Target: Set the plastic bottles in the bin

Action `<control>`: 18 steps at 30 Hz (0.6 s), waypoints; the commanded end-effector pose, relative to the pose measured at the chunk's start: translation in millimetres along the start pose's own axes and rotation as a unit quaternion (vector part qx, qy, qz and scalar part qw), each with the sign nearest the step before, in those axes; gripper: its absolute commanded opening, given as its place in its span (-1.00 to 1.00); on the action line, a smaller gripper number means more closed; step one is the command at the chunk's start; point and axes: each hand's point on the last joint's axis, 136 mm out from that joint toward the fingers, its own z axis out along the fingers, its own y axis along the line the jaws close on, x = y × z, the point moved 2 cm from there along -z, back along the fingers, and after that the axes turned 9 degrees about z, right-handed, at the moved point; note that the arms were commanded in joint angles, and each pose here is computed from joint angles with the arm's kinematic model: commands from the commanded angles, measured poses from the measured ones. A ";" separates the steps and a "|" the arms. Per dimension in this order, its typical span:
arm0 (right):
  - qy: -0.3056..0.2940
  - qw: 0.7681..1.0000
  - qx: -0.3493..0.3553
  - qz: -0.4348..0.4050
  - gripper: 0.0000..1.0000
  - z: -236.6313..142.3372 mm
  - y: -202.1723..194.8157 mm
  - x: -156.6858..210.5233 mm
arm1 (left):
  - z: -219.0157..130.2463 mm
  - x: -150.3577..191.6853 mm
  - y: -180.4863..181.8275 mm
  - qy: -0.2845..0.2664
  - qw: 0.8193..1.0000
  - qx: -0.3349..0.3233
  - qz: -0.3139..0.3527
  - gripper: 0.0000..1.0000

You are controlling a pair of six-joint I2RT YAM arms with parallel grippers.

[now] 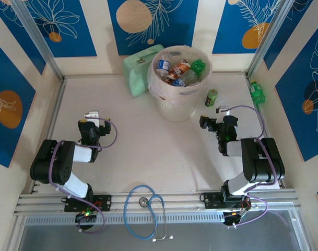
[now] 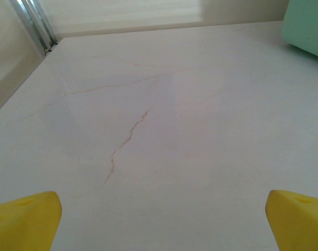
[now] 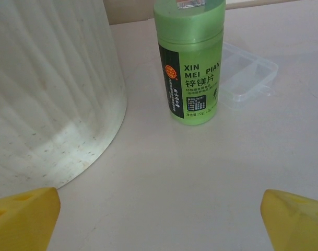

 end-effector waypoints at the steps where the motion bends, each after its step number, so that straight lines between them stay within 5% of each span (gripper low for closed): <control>1: -0.010 1.000 -0.008 -0.013 0.98 0.3 5.0 -8.6 | 1.0 -9.6 -6.9 -0.021 1.000 0.020 0.011 1.00; 18: -0.008 1.000 -0.016 -0.017 0.98 -0.1 7.5 -7.8 | 2.6 -10.2 -14.3 -0.018 0.999 0.044 0.018 1.00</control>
